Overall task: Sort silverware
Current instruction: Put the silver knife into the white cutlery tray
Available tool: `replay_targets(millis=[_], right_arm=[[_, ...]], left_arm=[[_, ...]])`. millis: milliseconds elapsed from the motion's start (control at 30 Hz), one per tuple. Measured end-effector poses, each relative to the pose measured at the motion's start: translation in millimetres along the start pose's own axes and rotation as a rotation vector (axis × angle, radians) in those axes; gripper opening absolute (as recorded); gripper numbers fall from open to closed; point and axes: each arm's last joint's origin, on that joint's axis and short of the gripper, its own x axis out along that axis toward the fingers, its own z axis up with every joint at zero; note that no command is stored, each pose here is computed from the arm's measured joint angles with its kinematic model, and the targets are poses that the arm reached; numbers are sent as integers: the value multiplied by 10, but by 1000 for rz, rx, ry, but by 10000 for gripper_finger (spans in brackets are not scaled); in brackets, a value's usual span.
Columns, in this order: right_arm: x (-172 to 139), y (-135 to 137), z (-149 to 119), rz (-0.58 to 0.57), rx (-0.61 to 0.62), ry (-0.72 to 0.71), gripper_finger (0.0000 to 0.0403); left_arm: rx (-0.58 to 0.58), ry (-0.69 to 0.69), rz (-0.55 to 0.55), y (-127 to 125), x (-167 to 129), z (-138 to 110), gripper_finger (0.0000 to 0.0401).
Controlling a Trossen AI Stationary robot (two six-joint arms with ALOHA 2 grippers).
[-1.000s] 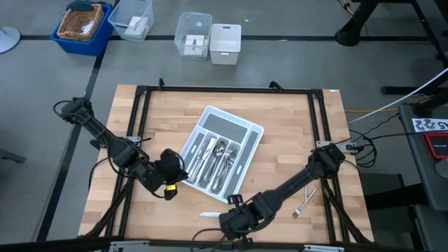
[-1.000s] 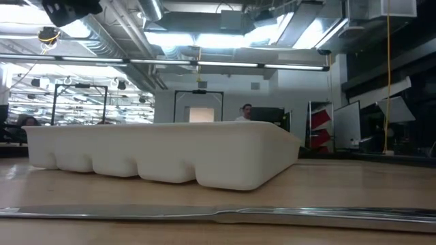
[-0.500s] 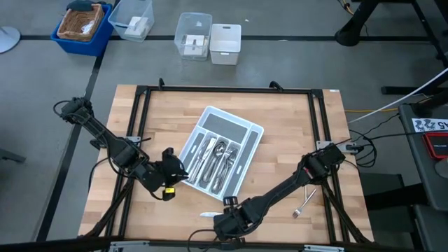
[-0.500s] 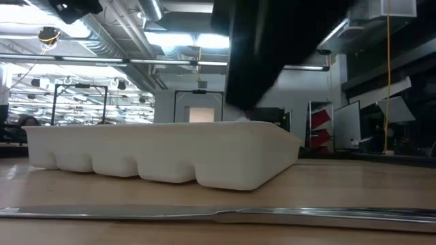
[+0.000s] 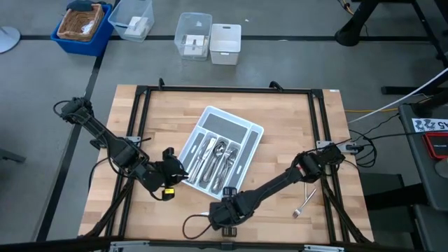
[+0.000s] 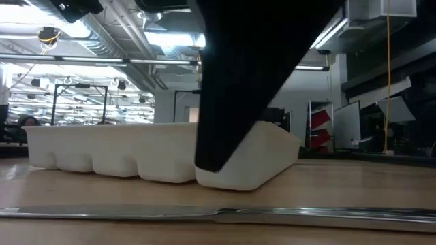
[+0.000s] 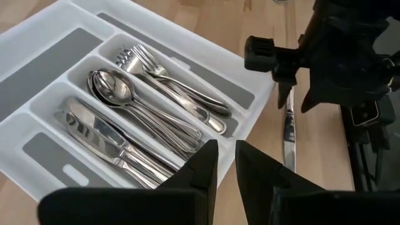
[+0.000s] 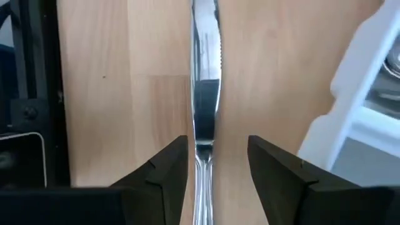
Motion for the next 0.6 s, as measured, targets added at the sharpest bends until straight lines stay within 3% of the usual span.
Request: replay_targets(millis=[200, 600], right_arm=[[152, 52, -71, 35, -7, 65, 167], [273, 29, -108, 0, 37, 103, 155]], left_arm=[[1, 2, -2, -1, 0, -1, 46], [4, 4, -7, -5, -3, -4, 46]])
